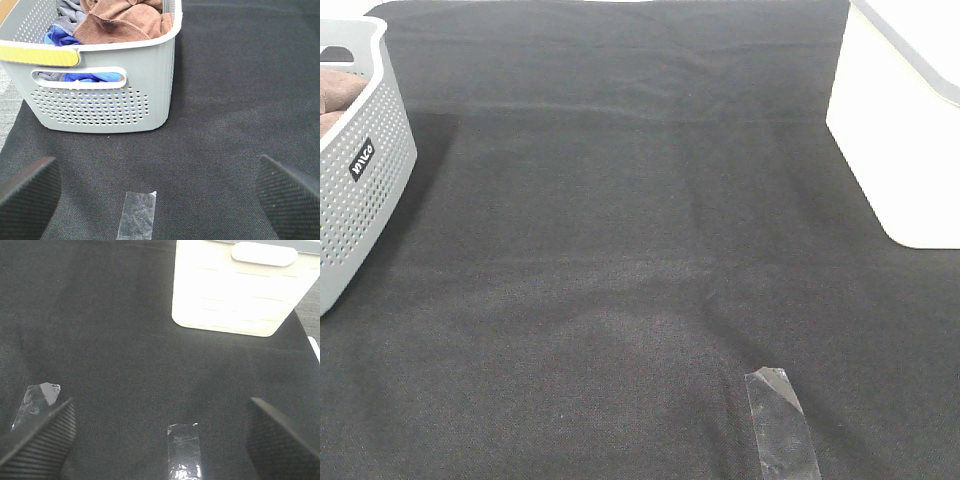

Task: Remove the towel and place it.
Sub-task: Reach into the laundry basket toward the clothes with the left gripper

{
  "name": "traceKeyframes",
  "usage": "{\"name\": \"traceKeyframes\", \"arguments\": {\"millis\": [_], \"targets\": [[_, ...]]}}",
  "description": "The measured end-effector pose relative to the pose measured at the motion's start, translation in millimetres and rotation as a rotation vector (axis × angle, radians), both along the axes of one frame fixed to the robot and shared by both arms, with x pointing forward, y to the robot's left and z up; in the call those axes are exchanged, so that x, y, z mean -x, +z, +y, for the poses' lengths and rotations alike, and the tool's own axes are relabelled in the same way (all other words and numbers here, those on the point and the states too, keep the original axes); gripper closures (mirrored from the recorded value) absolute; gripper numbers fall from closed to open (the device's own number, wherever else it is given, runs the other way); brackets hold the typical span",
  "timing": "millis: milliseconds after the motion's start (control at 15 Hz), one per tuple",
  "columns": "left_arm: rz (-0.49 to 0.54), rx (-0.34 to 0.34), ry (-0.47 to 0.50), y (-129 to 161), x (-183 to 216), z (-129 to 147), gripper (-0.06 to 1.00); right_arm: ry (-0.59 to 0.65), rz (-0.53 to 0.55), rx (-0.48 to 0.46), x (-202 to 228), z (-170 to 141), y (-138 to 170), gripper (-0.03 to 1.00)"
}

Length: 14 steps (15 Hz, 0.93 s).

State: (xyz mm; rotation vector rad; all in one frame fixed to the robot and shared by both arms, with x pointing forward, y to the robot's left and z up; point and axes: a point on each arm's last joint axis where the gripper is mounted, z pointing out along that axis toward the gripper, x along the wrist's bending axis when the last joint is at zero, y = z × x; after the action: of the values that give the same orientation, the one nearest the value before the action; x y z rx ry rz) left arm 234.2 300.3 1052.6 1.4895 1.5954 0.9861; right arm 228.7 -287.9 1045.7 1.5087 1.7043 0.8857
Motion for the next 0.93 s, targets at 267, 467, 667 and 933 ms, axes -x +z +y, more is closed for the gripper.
{"name": "traceKeyframes", "arguments": {"millis": [267,467,667,933], "targets": [[0.000,0.000,0.000,0.0,0.0,0.0,-0.05,0.000,0.000,0.000,0.0,0.0,0.0,0.11],[0.000,0.000,0.000,0.0,0.0,0.0,-0.05,0.000,0.000,0.000,0.0,0.0,0.0,0.11],[0.000,0.000,0.000,0.0,0.0,0.0,-0.05,0.000,0.000,0.000,0.0,0.0,0.0,0.11],[0.000,0.000,0.000,0.0,0.0,0.0,-0.05,0.000,0.000,0.000,0.0,0.0,0.0,0.11]]}}
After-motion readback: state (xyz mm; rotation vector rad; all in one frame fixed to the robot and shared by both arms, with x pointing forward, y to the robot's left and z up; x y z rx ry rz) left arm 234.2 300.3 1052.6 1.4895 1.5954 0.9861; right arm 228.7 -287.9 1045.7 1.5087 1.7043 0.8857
